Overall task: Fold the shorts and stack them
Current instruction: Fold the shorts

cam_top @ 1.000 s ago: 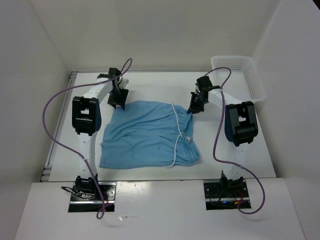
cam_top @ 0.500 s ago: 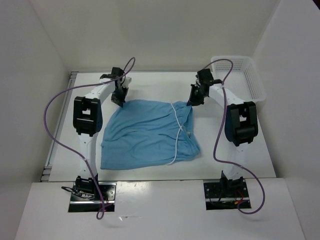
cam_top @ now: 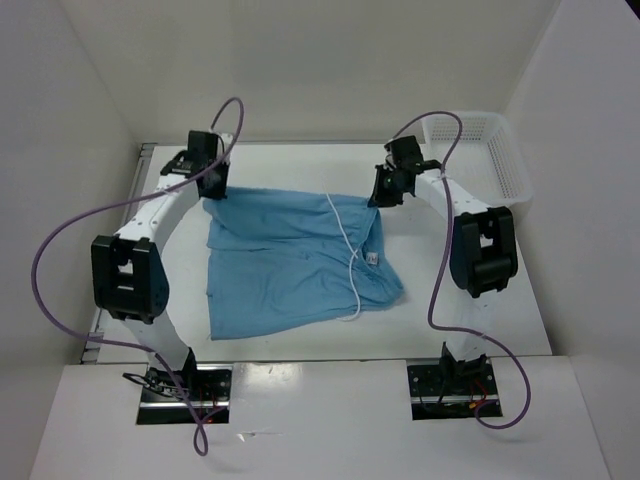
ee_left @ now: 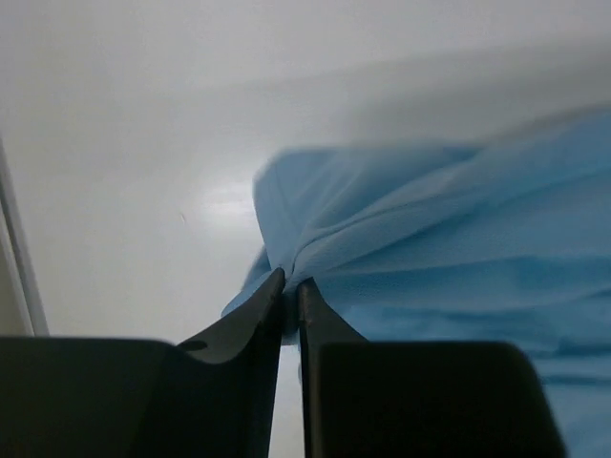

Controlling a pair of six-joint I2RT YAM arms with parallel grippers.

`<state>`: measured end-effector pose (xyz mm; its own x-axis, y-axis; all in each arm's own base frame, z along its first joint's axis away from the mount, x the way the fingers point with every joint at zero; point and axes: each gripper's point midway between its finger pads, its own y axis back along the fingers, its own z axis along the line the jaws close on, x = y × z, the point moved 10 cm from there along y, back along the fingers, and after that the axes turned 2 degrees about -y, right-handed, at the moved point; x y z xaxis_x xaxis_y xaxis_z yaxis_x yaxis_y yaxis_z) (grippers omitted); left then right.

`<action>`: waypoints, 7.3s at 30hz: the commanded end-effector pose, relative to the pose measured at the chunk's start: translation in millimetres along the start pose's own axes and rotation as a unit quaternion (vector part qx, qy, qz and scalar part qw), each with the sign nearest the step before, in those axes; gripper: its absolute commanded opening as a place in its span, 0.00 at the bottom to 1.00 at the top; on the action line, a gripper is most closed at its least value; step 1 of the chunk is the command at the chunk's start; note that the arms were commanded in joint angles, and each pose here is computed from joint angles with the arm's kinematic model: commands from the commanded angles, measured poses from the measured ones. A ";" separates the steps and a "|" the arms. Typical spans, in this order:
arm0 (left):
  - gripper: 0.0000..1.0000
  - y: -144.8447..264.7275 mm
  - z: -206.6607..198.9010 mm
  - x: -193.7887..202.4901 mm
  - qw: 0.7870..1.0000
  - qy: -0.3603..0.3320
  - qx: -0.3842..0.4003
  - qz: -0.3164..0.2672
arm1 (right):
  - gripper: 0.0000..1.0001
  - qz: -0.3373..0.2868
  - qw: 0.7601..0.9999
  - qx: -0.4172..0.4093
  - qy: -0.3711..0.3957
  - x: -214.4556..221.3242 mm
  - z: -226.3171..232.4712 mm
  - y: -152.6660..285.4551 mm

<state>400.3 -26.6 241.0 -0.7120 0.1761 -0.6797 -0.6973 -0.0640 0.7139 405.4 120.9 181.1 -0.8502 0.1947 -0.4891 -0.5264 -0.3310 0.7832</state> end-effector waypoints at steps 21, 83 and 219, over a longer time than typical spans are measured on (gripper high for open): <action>0.49 -31.0 -1.4 65.1 0.981 0.014 0.086 0.172 | 0.00 0.028 0.999 -0.013 0.035 49.6 14.1 -2.2; 0.00 155.2 -2.9 128.1 0.968 0.018 0.139 0.209 | 0.00 -0.112 0.984 -0.062 0.128 73.9 3.8 120.6; 0.00 121.5 -23.4 142.0 0.934 -0.013 0.162 0.317 | 0.00 -0.026 0.996 -0.070 -0.039 83.3 -7.1 88.2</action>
<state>231.0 -32.6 228.2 -0.9627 0.2216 -0.1550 -0.1311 0.1190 0.9842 310.4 102.9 214.9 -0.8079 0.2570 -0.5304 -0.5852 -0.4563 0.6703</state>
